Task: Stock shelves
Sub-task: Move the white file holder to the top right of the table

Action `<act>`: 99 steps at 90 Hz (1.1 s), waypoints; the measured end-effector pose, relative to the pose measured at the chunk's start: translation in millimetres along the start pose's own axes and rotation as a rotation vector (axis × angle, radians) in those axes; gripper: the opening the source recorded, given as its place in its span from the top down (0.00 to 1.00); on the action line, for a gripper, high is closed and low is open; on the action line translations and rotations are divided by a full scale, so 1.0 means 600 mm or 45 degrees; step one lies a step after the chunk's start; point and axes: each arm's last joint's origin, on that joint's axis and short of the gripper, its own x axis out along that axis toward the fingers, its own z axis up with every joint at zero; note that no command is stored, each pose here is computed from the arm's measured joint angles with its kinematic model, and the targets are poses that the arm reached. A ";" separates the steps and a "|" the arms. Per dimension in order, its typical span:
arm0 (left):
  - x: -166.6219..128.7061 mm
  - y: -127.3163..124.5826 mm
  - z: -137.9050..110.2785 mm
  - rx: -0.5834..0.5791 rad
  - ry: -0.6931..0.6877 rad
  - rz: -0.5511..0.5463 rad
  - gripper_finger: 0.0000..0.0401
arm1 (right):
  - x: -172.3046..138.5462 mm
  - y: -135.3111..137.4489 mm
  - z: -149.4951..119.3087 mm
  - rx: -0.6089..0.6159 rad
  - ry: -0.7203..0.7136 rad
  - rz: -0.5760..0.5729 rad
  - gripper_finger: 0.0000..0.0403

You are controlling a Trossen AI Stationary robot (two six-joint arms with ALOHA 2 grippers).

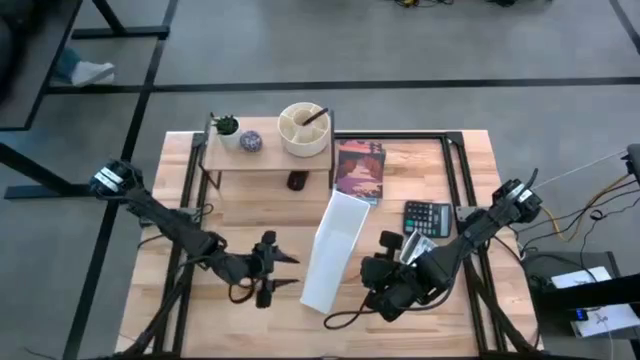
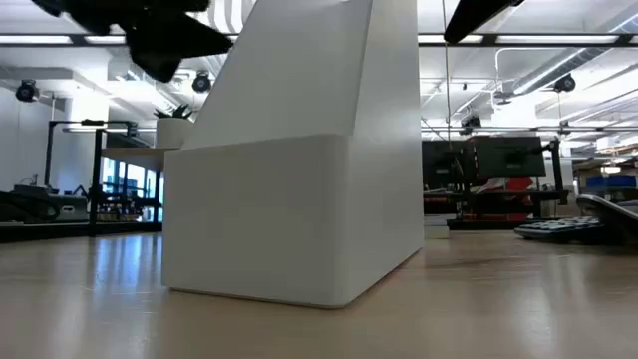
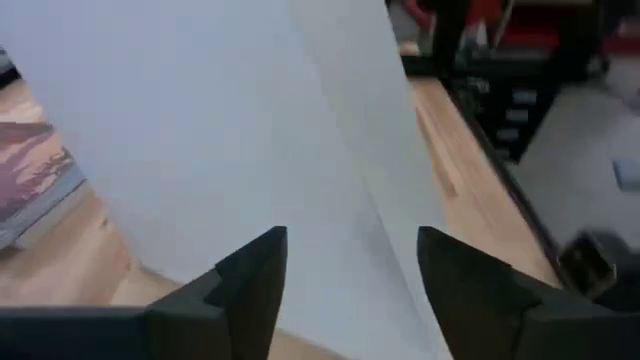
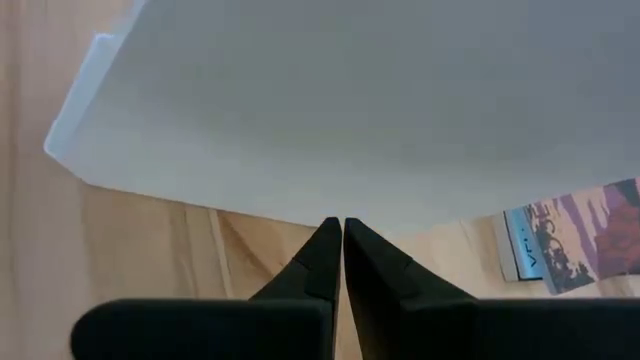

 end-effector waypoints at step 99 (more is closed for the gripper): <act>0.137 0.106 0.018 0.110 -0.002 0.160 0.45 | -0.015 -0.015 -0.014 0.003 0.156 0.036 1.00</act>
